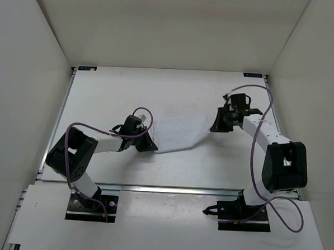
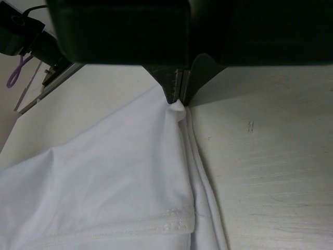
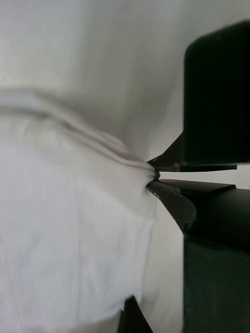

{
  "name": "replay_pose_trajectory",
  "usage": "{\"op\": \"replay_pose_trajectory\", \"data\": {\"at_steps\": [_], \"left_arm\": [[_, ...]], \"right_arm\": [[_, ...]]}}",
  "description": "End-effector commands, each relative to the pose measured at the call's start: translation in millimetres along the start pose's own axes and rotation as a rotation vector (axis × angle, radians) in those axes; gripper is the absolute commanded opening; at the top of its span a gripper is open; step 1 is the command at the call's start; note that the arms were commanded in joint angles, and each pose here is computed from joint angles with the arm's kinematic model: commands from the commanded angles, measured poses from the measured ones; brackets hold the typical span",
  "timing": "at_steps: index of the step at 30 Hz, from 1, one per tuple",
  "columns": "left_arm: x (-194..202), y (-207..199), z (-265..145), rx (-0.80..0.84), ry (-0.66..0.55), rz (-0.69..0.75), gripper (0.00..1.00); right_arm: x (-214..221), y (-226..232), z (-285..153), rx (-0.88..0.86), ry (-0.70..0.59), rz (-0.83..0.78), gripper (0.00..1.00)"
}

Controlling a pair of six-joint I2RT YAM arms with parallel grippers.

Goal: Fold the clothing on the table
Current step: Fold the skirt

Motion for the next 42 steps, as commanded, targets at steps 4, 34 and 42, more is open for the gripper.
{"op": "replay_pose_trajectory", "data": {"at_steps": [4,34,42], "left_arm": [[2,8,-1,-0.045,-0.044,-0.036,0.00],[11,9,0,-0.037,0.003,-0.033,0.00],[8,9,-11,-0.022,-0.012,-0.040,0.38]], "right_arm": [[-15,113,-22,-0.151,-0.089,-0.460,0.00],[73,208,66,-0.479,0.102,-0.476,0.00],[74,207,74,-0.490,0.167,-0.477,0.39]]}}
Point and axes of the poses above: each gripper's point midway between its finger pads, its own z axis out along the fingers, its own y axis along the line the jaws close on, x = y × z, the point moved 10 cm from there along -z, back along the fingers, and after that the axes turned 2 degrees about -z, right-handed, at the moved point
